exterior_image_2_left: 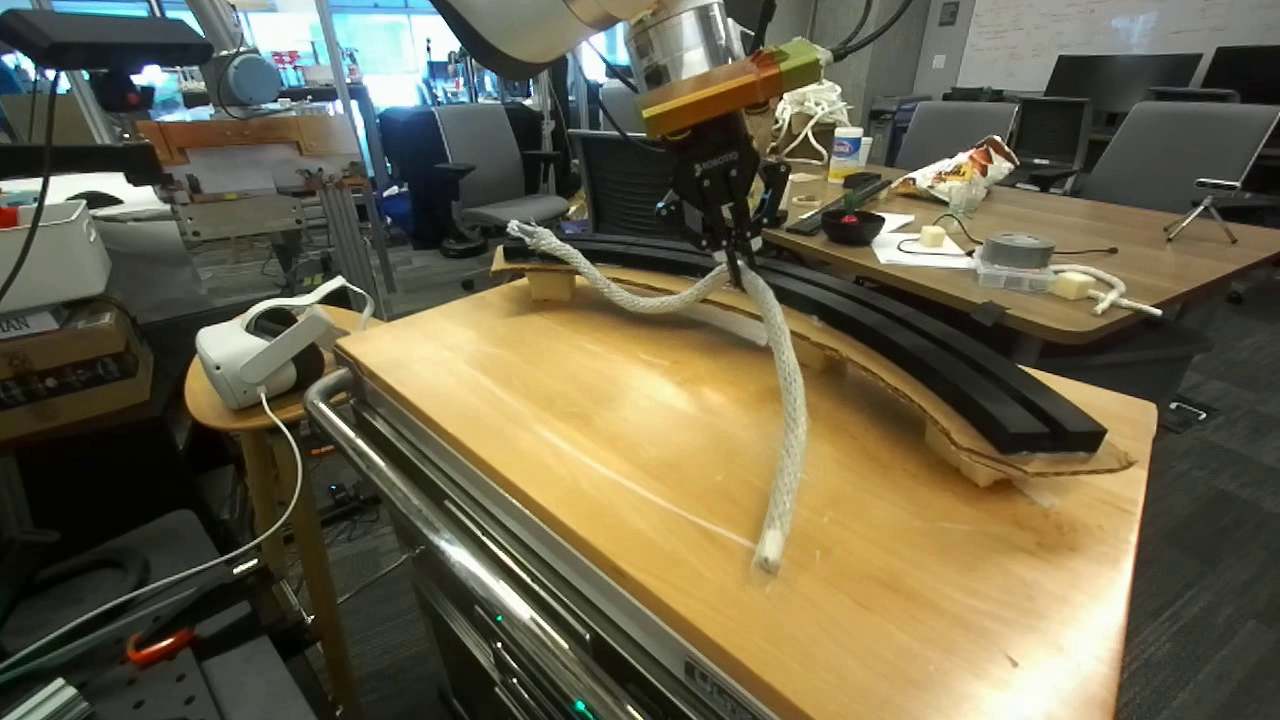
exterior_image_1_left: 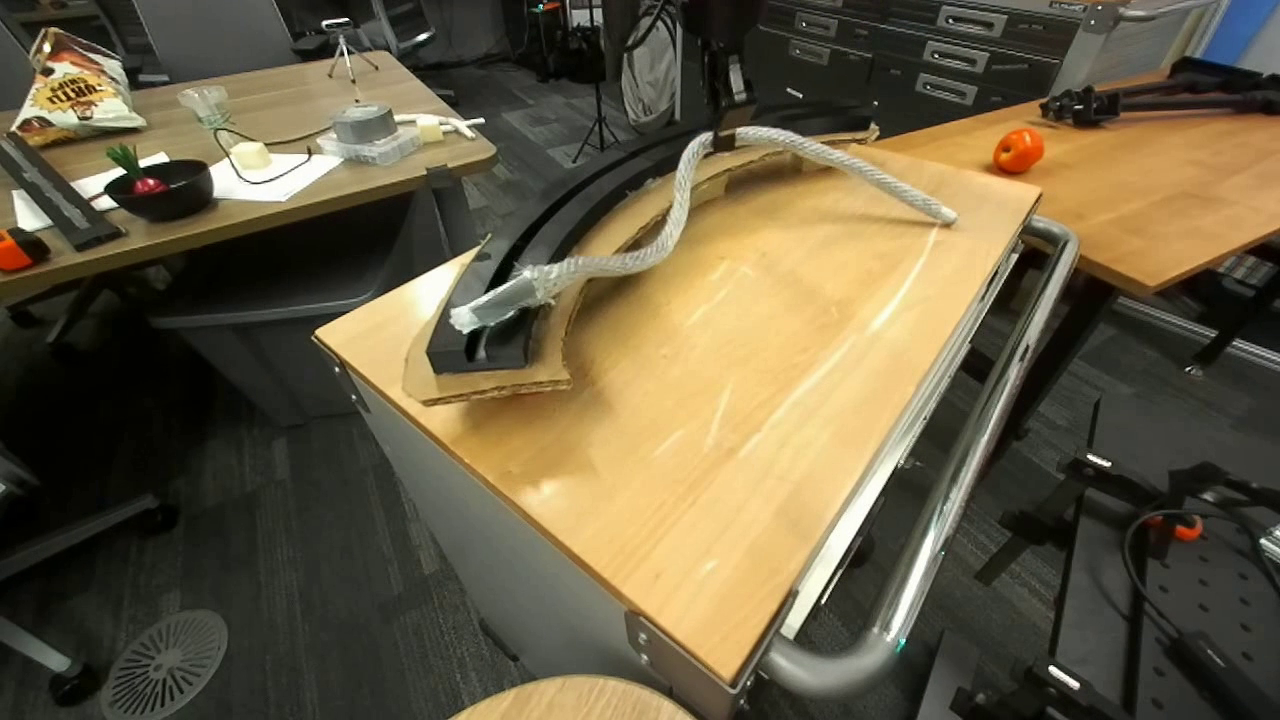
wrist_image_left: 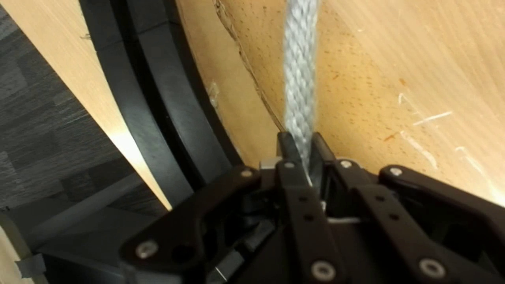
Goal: Put the white rope on the skate
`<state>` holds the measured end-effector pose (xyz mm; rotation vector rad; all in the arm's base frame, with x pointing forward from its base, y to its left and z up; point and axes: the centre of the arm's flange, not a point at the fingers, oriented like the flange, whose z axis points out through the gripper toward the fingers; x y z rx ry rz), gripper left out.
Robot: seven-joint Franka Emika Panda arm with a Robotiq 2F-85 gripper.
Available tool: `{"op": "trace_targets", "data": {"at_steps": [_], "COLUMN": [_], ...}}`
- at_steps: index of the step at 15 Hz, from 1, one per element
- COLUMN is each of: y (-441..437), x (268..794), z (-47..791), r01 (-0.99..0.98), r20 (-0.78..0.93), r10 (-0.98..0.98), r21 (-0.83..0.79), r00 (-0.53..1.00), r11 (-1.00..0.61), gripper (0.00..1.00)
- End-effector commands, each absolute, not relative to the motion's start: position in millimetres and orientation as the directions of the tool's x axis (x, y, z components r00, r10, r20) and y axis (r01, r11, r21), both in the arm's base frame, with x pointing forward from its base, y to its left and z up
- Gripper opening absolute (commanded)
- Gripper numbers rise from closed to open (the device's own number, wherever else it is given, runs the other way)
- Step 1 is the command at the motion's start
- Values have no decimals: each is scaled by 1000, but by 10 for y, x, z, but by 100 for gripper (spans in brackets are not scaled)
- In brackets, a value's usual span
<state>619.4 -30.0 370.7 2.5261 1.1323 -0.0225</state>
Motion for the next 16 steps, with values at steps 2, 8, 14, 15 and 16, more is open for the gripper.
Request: {"op": "trace_targets", "data": {"at_steps": [2,8,14,15,16], "y": [-286,-251,-240,-253,-264], "x": [6194,6224,6237,6224,6214], "z": [3955,4159,4350,4389,4424], "r01": [675,600,529,521,512], "r20": [-63,93,231,259,285], "r10": [695,638,578,567,555], "r21": [316,261,242,227,213], "r00": [717,764,783,782,782], "r11": [-667,-756,-813,-823,-832], "gripper": [8,8,8,8,8]}}
